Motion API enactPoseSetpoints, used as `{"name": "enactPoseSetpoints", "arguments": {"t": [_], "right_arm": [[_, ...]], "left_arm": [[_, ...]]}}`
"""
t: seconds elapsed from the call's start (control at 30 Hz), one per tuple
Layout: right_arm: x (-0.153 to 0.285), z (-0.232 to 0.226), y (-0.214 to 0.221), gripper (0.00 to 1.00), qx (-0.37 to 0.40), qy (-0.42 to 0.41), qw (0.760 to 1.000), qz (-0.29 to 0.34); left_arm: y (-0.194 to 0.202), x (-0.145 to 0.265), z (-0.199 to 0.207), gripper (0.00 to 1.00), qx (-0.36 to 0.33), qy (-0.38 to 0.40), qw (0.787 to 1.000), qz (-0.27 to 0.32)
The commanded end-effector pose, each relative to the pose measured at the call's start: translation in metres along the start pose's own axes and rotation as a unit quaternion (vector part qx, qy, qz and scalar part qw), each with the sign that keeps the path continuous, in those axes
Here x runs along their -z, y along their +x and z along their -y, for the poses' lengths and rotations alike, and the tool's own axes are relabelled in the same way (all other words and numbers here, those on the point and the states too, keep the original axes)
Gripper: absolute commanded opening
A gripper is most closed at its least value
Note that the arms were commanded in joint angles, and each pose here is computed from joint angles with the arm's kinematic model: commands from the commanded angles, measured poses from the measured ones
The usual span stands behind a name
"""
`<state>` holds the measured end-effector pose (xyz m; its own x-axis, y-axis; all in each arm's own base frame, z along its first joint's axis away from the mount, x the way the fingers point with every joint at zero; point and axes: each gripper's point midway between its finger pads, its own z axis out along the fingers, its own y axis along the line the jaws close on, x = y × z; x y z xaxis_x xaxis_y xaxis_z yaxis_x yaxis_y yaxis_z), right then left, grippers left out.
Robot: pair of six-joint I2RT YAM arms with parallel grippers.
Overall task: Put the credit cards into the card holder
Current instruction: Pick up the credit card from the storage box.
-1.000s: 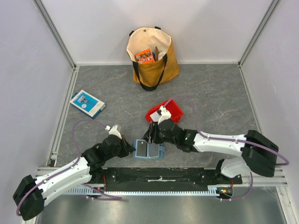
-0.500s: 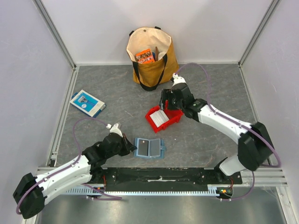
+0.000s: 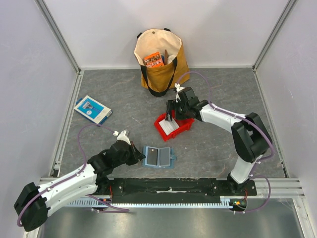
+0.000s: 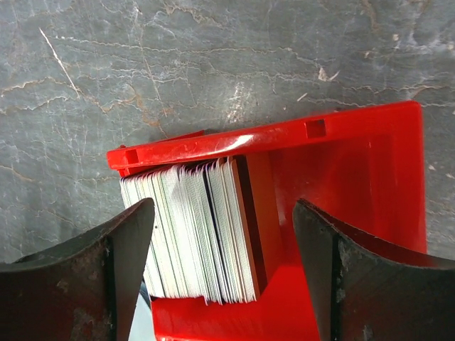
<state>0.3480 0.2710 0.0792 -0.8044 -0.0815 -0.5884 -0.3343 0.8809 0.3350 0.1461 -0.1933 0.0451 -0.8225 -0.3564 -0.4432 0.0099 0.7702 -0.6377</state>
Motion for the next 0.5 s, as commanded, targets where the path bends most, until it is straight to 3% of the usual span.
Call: {"name": "enactPoseSetpoints", "arguments": {"t": [0.0,0.27,0.47], "right_arm": [[-0.0091,-0.0125,-0.0115,0.86,0.012,-0.036,0.999,0.002],[-0.0147,-0.0165,-0.0057,0.87,0.009,-0.058,0.998,-0.016],[-0.0084,-0.0209,-0.0085,0.81,0.000,-0.083,0.996,-0.017]], "left_arm": [[-0.0178,0.0034,0.0223,0.02,0.002,0.025,0.999,0.026],[-0.0188,0.0027,0.0210,0.02,0.000,0.019,0.999,0.026],[-0.0188,0.0023,0.0210,0.02,-0.002,0.017,1.000,0.025]]}}
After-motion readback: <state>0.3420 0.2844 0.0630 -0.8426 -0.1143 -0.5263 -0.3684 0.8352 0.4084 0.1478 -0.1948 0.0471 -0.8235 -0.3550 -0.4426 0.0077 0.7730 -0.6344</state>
